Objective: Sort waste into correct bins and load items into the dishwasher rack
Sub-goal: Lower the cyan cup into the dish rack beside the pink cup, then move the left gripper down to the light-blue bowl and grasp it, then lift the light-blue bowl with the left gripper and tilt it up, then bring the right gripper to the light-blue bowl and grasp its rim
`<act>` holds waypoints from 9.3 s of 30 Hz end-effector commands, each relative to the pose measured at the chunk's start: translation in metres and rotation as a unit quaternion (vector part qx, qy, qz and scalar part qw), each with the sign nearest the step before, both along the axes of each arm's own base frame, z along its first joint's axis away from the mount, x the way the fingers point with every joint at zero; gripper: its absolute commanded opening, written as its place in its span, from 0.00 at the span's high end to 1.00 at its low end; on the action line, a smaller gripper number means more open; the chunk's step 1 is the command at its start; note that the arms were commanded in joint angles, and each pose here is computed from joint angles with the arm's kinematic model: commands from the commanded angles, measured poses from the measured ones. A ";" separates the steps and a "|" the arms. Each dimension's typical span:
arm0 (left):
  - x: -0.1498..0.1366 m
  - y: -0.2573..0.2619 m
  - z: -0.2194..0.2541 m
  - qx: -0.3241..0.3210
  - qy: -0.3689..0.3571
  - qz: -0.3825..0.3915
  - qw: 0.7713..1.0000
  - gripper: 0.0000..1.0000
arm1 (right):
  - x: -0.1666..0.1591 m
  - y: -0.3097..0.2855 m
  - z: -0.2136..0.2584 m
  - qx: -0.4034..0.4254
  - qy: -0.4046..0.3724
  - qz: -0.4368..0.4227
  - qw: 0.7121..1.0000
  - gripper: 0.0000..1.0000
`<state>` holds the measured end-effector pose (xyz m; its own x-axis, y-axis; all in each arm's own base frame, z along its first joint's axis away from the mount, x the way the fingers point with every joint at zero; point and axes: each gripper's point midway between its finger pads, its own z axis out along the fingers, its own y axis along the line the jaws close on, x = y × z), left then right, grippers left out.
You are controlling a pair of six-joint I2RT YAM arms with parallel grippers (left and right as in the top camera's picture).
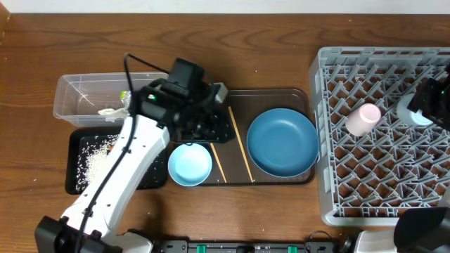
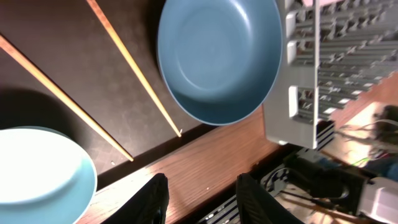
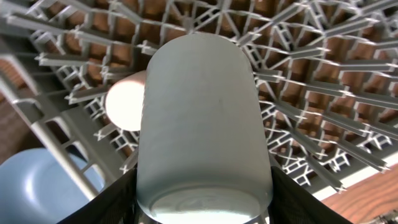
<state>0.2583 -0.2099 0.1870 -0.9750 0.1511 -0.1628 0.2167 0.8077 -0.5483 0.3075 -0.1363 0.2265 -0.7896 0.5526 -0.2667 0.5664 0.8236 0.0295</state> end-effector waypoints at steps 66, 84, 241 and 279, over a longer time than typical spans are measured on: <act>0.001 0.041 -0.025 0.148 0.006 0.089 0.985 0.55 | 0.008 0.056 0.003 0.164 -0.041 0.038 0.985 0.01; 0.013 0.045 -0.029 0.199 -0.031 0.138 0.970 0.50 | 0.008 0.056 0.003 0.164 -0.042 0.038 0.985 0.01; -0.024 0.098 -0.007 0.159 0.034 0.204 0.965 0.94 | 0.002 0.199 0.021 0.220 -0.041 0.313 0.923 0.52; -0.034 0.087 -0.010 0.141 0.057 0.158 0.976 0.94 | -0.045 0.439 -0.054 0.055 -0.005 0.538 0.841 0.59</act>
<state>0.2237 -0.1188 0.1722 -0.9856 -0.1643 -0.0398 -0.1470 0.9495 -0.2772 0.2648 0.3011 0.1853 -0.8376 -0.4566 -0.3000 -0.5159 0.8417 0.1594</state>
